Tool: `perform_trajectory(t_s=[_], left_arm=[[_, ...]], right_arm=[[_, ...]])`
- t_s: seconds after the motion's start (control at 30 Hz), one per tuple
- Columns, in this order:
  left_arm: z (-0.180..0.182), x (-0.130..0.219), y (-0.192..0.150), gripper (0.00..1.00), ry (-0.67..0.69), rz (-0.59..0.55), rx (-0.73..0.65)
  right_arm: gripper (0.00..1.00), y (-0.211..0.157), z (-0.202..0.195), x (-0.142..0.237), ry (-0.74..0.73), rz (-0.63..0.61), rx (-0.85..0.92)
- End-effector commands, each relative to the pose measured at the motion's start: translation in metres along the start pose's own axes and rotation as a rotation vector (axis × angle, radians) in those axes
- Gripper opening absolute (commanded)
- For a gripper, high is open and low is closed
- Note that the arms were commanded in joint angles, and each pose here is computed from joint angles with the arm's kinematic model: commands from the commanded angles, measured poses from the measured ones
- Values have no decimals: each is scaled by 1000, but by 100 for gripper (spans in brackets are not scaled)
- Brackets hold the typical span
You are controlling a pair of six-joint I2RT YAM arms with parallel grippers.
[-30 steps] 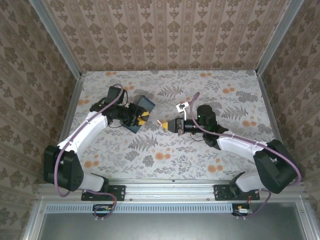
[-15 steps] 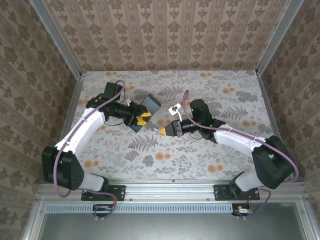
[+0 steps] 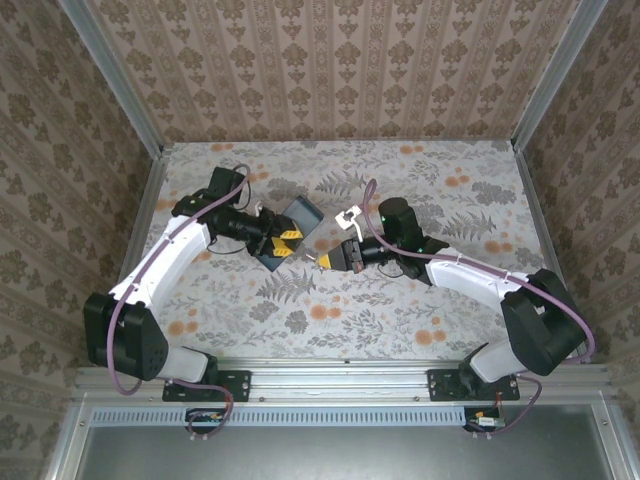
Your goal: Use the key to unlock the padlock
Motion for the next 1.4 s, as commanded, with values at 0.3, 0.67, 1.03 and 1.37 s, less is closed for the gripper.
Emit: perform_trajectory(t_s=[0.3, 0.67, 1.03, 1.37], left_arm=[[-7, 1, 0, 0, -38, 0, -23], [-8, -2, 2, 0, -35, -3, -20], [-10, -4, 1, 0, -34, -7, -22], [-9, -4, 3, 0, -22, -33, -17]], right_arm=[[0, 27, 15, -6, 37, -61, 69], [0, 27, 10, -10, 26, -66, 59], [0, 30, 8, -12, 16, -75, 49], [0, 34, 2, -15, 1, -85, 3]])
Point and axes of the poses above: each hand's point on the last joint's axis, 136 mm out from that joint toward the fingers, its own x axis back along the fingers, its own z axis along the line the jaws close on, y = z × x, the point moved 2 cm from there along x, back along the fingers, and after that the axes turned 4 degrees about -x, right-handed, at the moved point
